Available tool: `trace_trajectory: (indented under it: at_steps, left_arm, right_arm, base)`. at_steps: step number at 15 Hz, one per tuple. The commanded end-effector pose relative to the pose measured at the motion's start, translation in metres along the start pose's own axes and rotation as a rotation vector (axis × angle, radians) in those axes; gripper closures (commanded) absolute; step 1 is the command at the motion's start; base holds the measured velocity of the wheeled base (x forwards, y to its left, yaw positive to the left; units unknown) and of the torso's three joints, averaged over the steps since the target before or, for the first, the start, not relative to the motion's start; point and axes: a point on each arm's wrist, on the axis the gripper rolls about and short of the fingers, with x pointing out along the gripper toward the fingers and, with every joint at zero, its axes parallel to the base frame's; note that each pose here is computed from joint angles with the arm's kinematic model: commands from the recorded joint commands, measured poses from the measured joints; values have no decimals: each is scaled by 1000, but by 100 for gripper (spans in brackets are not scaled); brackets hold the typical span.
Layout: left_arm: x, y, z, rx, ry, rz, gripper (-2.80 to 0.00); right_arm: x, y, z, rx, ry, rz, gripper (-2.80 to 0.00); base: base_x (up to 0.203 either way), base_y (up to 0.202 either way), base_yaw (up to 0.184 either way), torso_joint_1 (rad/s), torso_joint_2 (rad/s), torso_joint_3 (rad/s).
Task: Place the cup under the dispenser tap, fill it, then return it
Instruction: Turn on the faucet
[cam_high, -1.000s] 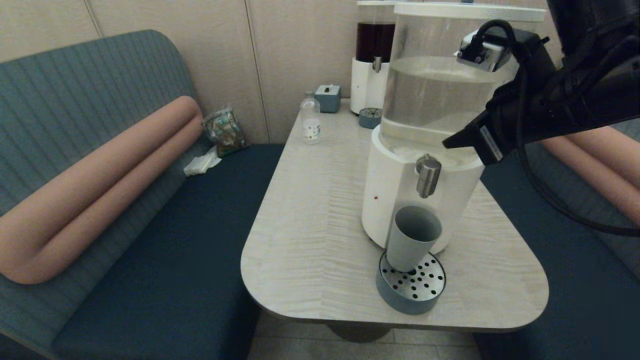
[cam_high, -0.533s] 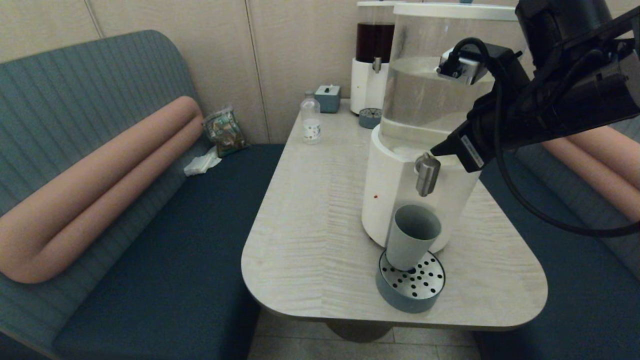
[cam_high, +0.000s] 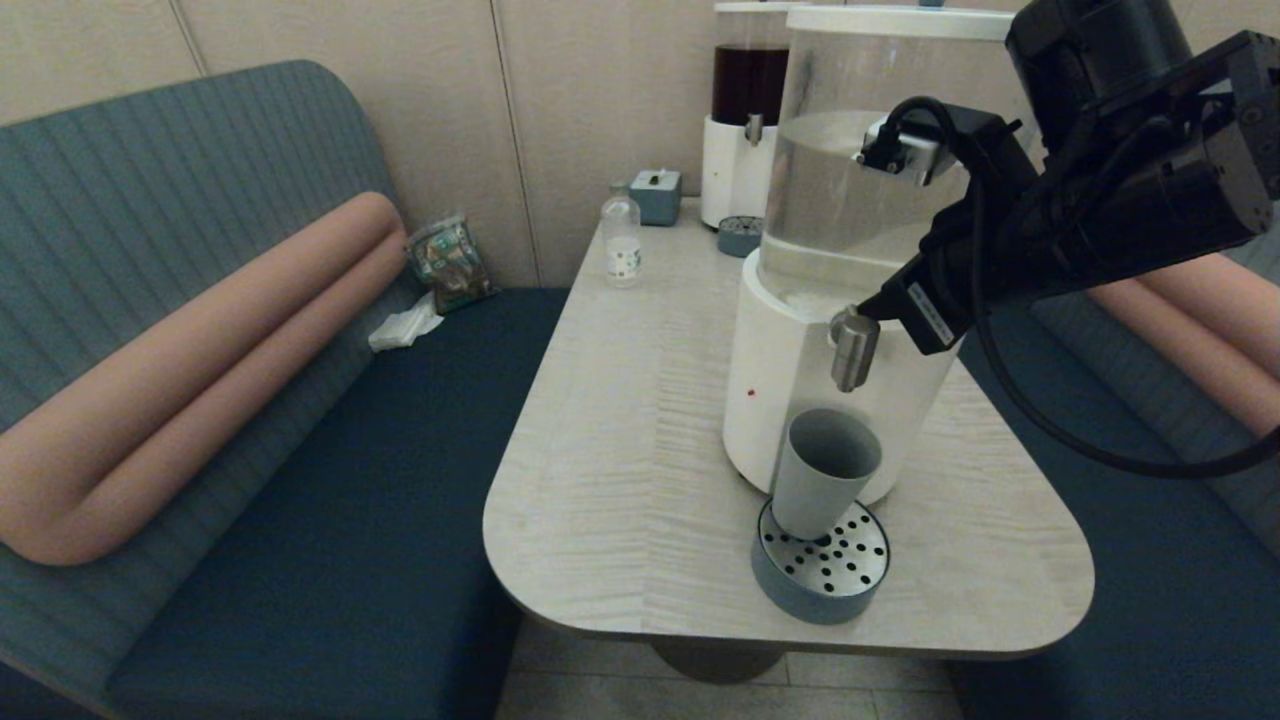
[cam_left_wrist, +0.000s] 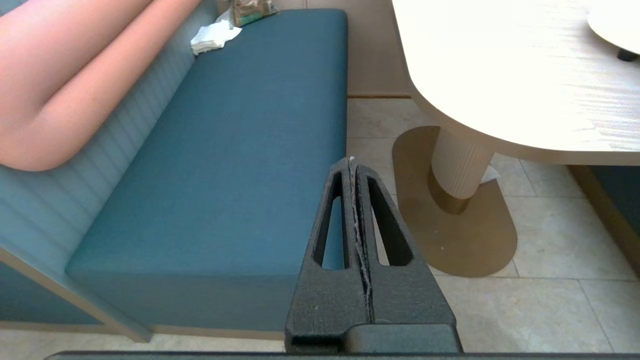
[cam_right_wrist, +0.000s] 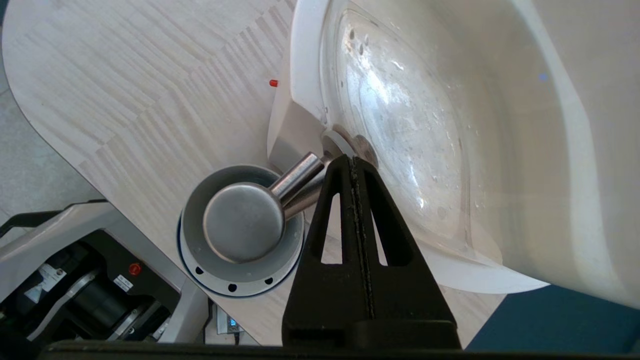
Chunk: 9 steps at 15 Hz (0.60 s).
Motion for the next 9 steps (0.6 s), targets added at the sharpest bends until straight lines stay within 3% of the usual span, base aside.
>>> trace_trajectory:
  at_steps: [1,9]
  left_arm:
    - [0,0,0,0,2,-1,0]
    - [0,0,0,0,2,0,0]
  right_arm:
    - [2,2,0,-5,5,10,0]
    - [-4,6,2,-10,-26,55,0]
  base:
    - [0,0,0,0,0,0]
    - [0,0,0,0,0,0]
